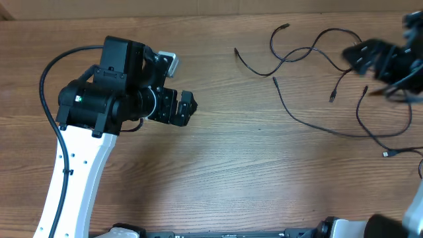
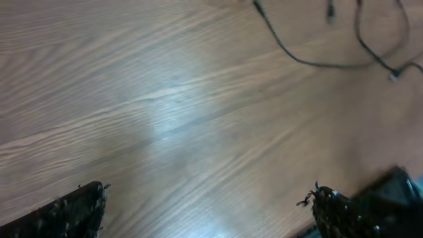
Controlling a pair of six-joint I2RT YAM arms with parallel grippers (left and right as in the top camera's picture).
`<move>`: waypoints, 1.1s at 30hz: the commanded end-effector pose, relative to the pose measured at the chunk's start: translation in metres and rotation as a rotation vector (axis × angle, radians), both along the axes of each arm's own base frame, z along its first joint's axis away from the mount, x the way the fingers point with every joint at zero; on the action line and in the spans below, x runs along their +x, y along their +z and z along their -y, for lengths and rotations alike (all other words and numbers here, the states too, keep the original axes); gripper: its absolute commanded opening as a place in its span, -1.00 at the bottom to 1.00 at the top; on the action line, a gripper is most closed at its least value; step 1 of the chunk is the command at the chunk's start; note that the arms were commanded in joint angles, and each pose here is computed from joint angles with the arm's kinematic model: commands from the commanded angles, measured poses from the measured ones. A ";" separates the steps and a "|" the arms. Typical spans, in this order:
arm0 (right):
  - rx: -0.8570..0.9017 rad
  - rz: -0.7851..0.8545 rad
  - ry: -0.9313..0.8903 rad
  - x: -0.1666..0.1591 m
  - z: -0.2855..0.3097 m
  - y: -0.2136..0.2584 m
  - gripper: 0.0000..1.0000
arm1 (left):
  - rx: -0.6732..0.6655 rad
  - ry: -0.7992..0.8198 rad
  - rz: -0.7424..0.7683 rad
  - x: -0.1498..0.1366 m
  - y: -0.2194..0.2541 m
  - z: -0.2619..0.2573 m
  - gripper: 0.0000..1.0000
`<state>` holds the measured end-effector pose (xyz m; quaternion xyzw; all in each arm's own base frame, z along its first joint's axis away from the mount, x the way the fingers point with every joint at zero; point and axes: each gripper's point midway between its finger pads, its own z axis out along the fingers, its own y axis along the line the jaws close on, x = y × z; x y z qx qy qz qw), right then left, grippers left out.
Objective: Untangle cables
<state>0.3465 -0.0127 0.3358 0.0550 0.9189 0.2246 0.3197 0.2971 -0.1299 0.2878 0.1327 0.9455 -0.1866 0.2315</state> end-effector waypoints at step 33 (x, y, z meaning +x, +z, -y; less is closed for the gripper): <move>-0.204 -0.190 0.060 -0.064 -0.076 -0.015 1.00 | 0.052 0.118 0.021 0.008 0.002 -0.015 0.99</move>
